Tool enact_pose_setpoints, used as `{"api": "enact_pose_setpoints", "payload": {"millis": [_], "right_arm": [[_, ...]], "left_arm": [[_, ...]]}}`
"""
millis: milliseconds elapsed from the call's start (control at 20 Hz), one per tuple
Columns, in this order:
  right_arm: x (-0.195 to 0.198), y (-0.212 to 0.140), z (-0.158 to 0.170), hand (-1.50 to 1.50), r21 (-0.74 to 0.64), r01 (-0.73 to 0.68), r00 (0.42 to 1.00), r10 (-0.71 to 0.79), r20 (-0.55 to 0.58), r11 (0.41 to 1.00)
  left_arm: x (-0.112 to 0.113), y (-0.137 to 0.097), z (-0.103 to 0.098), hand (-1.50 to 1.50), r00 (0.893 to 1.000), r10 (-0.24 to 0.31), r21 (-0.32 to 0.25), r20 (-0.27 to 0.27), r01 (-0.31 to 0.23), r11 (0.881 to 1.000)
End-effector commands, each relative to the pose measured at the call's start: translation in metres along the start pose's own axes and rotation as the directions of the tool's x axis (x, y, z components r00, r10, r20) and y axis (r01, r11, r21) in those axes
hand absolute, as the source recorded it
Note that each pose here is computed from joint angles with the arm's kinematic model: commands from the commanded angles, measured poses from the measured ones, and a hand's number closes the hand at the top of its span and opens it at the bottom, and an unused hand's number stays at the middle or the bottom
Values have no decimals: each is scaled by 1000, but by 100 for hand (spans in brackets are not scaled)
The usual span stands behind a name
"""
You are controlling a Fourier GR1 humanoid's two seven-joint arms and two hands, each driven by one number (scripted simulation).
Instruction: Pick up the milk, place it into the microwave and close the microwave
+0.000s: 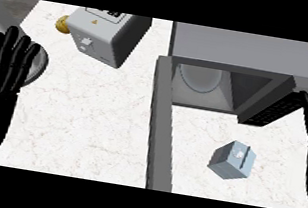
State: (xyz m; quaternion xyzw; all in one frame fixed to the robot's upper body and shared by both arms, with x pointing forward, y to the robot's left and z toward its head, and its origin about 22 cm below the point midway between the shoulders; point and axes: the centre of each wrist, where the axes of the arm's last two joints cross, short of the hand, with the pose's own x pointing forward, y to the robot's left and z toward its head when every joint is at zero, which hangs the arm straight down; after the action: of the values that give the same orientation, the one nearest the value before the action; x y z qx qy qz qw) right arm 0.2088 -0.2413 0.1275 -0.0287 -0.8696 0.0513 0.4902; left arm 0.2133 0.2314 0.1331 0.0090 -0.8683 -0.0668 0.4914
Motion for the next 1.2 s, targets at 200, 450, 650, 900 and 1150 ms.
{"api": "enact_pose_setpoints", "payload": {"millis": [200, 450, 650, 900, 1150], "right_arm": [[24, 47, 14, -150, -186, -43, 999, 42, -11, 982], [43, 96, 19, -150, -36, 204, 972, -206, -112, 978], [49, 129, 29, -150, -44, 215, 971, -219, -99, 976], [57, 121, 12, -150, -132, 140, 985, -151, -80, 981], [34, 133, 29, -150, -192, 55, 989, -79, -121, 980]], "left_arm": [[17, 22, 22, -150, 997, -65, 72, -37, 68, 995], [9, 6, 33, -150, 981, 132, 163, -143, -109, 981], [0, 22, 44, -150, 982, 118, 181, -146, -91, 979], [16, 29, 67, -150, 981, 141, 168, -134, -118, 979], [16, 42, 77, -150, 984, 127, 177, -126, -104, 979]]}}
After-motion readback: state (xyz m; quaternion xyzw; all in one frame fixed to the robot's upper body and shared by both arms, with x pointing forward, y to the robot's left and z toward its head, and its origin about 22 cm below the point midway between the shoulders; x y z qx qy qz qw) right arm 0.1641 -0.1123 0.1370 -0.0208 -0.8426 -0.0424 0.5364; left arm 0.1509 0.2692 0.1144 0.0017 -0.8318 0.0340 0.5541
